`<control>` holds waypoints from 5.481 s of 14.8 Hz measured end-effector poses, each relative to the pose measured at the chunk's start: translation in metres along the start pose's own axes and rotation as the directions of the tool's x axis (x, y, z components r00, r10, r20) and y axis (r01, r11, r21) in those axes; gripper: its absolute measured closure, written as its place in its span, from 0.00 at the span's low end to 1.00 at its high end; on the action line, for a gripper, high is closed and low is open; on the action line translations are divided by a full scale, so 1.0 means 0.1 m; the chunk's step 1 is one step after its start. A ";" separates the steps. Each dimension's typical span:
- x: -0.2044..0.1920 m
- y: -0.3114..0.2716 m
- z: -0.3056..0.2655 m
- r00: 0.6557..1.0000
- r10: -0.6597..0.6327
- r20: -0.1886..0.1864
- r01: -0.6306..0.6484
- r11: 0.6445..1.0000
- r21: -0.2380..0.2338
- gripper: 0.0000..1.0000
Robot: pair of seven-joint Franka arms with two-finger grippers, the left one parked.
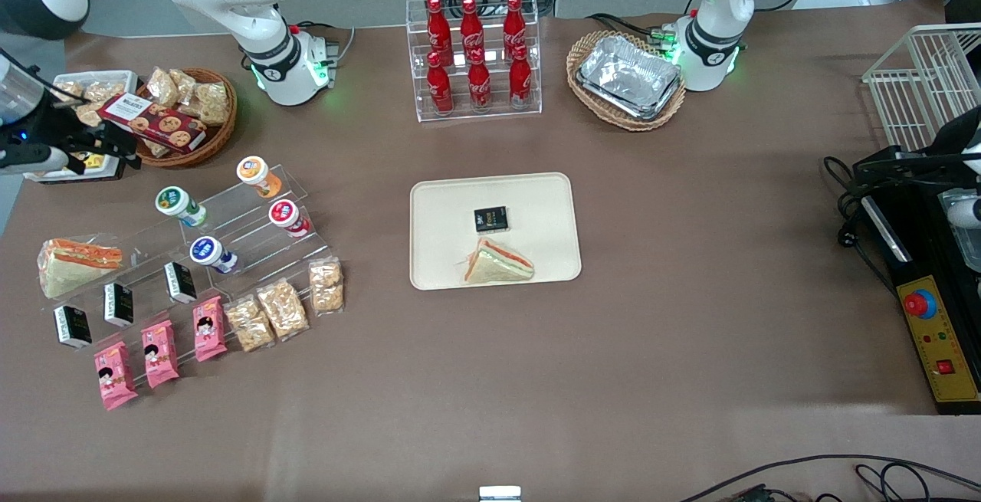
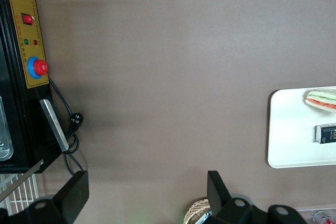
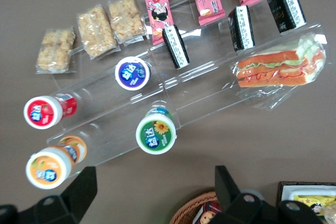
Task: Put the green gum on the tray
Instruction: 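Lower the right gripper over the green-lidded gum tub and close on it, then lift the green gum tub and carry it toward the cream tray, then lower the green gum tub onto the tray and open the right gripper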
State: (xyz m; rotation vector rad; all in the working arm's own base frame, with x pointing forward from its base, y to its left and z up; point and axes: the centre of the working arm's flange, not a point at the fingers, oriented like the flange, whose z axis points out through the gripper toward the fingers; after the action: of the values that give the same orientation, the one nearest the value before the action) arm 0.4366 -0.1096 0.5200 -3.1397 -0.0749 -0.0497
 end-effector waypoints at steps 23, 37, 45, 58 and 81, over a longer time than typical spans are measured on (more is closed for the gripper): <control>-0.01 -0.09 1.47 0.999 -0.016 0.034 0.016 1.000 -0.005 0.00; 0.03 -0.14 1.43 0.999 -0.027 0.028 0.028 1.000 -0.006 0.41; 0.42 -0.42 -0.35 0.997 -0.057 0.058 0.056 0.998 0.018 0.41; 0.75 -4.44 0.48 0.990 0.130 0.050 -0.128 0.991 -0.046 0.41; -0.17 -5.15 2.95 0.982 0.188 0.012 -0.188 0.980 0.060 0.06</control>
State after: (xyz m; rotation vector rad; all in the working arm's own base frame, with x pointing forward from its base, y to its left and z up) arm 0.4049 0.4045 0.2250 -3.0694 0.2159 -0.0360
